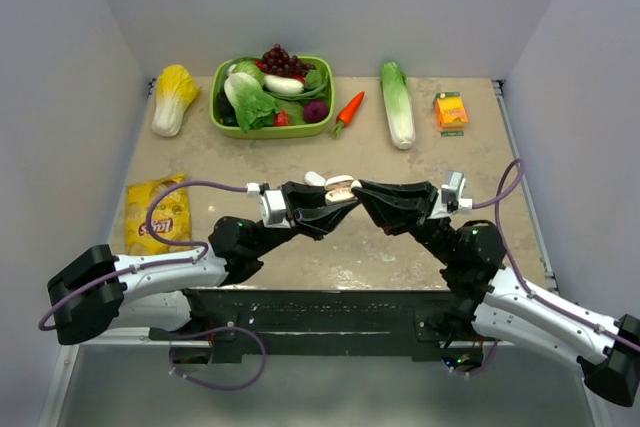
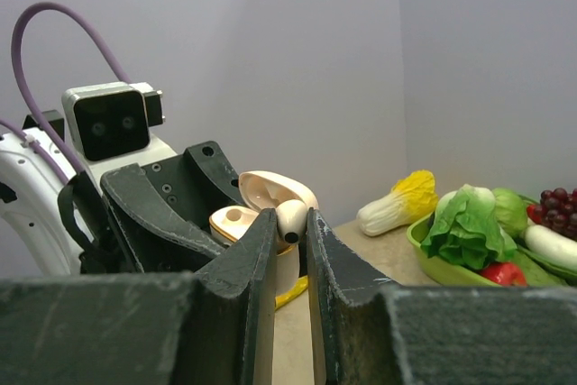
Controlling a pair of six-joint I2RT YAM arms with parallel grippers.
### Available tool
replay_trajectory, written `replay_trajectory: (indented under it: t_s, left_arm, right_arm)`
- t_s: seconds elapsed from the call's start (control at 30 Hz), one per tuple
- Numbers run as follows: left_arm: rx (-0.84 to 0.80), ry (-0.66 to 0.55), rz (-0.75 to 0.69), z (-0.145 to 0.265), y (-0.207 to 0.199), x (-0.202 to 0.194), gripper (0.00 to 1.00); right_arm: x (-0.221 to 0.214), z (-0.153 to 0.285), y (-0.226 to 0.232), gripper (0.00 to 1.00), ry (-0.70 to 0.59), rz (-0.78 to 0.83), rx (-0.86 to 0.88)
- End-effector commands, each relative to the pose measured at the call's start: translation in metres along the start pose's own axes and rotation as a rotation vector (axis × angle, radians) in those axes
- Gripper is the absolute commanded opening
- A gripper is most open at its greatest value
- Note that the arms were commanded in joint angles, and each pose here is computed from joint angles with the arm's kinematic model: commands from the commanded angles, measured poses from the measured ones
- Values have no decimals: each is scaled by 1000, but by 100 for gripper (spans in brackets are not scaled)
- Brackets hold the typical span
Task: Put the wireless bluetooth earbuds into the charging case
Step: Place the earbud in the charging case.
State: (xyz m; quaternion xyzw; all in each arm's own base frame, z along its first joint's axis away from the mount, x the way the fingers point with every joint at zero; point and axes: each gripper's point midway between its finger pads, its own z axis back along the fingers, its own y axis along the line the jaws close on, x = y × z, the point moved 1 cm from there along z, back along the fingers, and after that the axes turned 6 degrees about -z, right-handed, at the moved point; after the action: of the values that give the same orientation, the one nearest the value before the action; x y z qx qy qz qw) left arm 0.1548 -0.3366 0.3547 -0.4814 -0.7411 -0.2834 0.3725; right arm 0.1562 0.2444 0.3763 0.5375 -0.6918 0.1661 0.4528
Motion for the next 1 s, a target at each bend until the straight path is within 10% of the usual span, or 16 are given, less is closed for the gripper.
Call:
replay_trajectory:
  t_s: [0.0, 0.4, 0.77, 0.97]
  left_arm:
    - [-30, -553, -80, 5, -6, 138, 0]
    - [-26, -538, -84, 6, -6, 131, 0]
    - [8, -510, -106, 9, 0, 120, 0]
    - [7, -507, -125, 11, -1, 123, 0]
  right_arm:
    - [-5, -1, 7, 5, 60, 27, 37]
    - [13, -5, 11, 57, 41, -8, 26]
    - [75, 9, -3, 70, -139, -70, -153]
    - [45, 12, -41, 67, 58, -36, -396]
